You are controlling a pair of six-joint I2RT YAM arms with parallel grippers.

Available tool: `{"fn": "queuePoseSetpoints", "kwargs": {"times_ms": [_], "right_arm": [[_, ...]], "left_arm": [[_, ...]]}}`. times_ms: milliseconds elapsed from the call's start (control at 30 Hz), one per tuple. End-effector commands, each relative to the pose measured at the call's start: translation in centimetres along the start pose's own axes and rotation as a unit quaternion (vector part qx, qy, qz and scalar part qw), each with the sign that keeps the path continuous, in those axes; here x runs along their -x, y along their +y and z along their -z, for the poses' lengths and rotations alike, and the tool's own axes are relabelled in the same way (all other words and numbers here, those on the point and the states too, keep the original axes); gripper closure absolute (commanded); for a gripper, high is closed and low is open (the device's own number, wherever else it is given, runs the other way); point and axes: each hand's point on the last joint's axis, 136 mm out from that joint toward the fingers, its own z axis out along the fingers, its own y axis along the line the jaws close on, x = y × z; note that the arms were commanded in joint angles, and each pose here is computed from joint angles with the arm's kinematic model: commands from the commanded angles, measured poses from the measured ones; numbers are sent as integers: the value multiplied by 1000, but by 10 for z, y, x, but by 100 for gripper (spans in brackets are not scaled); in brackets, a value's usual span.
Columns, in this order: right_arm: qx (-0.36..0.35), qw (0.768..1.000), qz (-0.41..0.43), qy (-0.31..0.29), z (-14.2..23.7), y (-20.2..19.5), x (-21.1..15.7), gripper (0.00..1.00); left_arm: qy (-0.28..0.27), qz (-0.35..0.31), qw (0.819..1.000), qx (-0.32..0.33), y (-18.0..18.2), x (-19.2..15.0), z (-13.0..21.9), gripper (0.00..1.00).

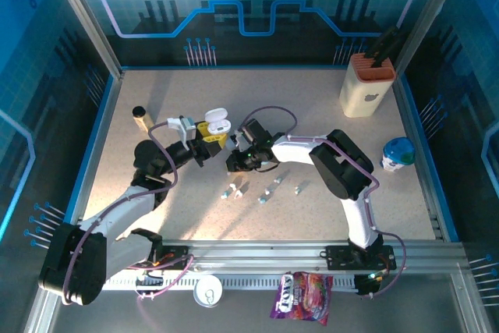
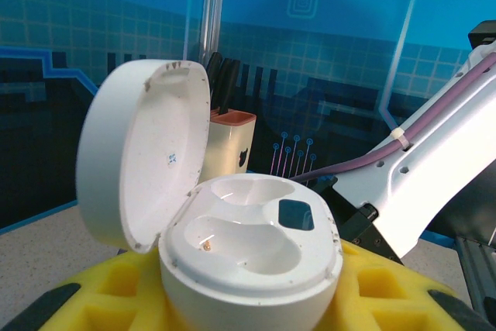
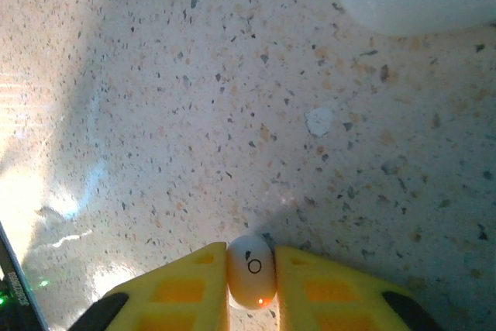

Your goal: Insert the wireless bluetooth earbuds into the charging case

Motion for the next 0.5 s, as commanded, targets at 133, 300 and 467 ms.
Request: {"fn": "queuePoseSetpoints", "kwargs": {"times_ms": [133,300,467], "right_arm": [[-27,1000,0,-12,6,-4,-4,84],[-64,996,-1,-68,37,-6,3,84],[-138,983,-21,-124,80,-32,-8,85]], "left_arm": [[4,-17,1000,1,1,-2,1,68],[0,-26,999,25,8,-2,4,68],[4,-37,999,29,8,-4,4,68]]}}
